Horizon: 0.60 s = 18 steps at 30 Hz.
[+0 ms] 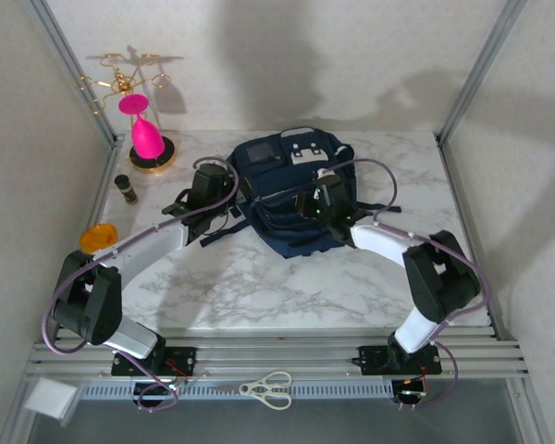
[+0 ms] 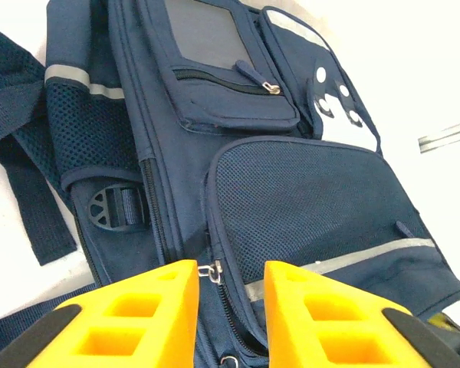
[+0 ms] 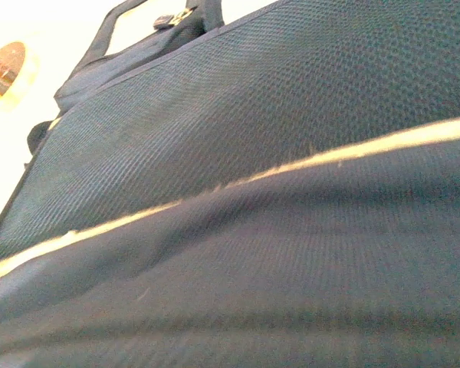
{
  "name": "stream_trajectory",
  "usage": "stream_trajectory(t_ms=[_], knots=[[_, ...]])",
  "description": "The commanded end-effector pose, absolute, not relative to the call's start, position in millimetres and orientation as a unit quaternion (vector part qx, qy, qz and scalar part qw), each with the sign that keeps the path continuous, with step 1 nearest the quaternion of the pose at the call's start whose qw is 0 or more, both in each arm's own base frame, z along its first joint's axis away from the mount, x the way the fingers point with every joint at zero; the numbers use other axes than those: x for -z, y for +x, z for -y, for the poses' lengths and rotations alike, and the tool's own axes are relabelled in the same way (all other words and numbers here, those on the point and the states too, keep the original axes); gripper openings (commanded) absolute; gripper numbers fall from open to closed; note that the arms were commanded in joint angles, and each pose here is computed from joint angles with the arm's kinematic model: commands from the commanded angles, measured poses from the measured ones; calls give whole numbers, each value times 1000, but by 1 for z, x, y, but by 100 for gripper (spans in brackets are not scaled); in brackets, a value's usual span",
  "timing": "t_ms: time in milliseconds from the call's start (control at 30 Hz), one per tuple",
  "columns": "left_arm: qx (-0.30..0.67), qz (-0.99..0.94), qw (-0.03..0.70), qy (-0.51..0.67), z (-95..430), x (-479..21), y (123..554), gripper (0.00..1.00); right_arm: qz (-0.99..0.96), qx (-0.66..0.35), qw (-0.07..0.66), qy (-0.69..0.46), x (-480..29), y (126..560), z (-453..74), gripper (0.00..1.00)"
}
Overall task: Pack the student bag
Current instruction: Place the loose stationery in the student bag, then rotate the student bag at the center of the table.
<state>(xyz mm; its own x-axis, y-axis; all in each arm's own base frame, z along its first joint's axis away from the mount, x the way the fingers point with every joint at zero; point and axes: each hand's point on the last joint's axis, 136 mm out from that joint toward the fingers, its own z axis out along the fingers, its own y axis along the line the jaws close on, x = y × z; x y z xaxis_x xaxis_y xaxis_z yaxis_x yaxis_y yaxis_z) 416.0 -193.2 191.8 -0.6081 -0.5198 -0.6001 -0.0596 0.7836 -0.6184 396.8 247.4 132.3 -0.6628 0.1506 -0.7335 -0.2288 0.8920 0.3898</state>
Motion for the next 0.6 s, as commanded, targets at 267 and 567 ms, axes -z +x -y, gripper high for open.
stream_trajectory(t_ms=[267, 567], knots=[[301, -840, 414, -177, 185, -200, 409, 34, -871, -357, 337, 8, -154, 312, -307, 42], [294, -842, 414, -183, 175, -197, 397, 37, -853, -376, 301, 203, -142, 354, -322, 69]])
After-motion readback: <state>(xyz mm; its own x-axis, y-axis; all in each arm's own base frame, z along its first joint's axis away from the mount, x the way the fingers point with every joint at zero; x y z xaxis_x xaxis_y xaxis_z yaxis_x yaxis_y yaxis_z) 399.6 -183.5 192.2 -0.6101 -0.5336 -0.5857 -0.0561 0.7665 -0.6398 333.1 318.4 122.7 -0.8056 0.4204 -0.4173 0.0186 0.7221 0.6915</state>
